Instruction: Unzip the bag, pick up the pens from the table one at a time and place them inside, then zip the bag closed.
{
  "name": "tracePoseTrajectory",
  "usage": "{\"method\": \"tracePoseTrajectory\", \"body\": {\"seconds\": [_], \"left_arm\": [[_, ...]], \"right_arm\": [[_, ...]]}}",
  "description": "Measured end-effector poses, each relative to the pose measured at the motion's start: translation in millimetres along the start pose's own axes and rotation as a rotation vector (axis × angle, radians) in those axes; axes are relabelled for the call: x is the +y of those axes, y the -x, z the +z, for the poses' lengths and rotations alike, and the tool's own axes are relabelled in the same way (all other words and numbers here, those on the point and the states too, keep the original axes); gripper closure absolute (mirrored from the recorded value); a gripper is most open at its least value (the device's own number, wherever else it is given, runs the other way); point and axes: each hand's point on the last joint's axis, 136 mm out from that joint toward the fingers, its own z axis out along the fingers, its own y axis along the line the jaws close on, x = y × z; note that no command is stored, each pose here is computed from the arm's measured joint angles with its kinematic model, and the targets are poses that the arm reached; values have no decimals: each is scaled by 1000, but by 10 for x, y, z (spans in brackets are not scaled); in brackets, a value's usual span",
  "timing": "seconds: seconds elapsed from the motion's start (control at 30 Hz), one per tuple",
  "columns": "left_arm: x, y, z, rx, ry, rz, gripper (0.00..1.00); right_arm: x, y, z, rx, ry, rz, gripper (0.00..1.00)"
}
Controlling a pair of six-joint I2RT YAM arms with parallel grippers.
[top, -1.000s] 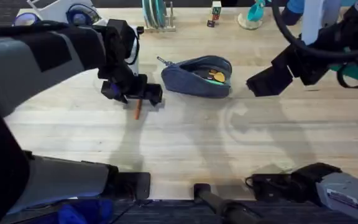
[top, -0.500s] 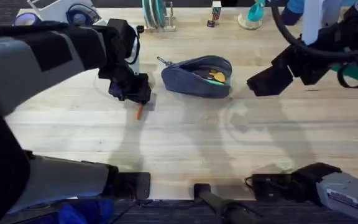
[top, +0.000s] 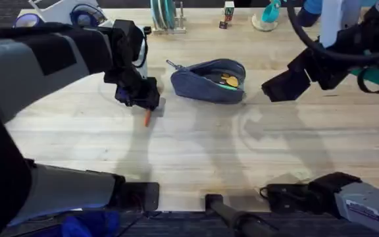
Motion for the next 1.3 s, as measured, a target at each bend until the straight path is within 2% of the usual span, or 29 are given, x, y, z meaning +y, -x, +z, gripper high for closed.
{"method": "tracePoseTrajectory", "body": {"seconds": [0.23,0.43,0.6,0.73,1.0,1.3], "left_arm": [[9,40,-51,-39,4,-15,956],[-10,106,-394,-163,-2,-11,959],[-10,-5,-603,-186,-2,-1,959],[-14,-66,-759,-175,2,23,959],[-58,52,-1163,-216,3,71,959],[-103,136,-1616,-264,14,195,959]], "right_arm": [[0,1,0,0,0,0,5],[0,1,0,0,0,0,4],[0,1,0,0,0,0,5],[0,1,0,0,0,0,5],[0,1,0,-1,0,0,5],[0,1,0,0,0,0,5]]}}
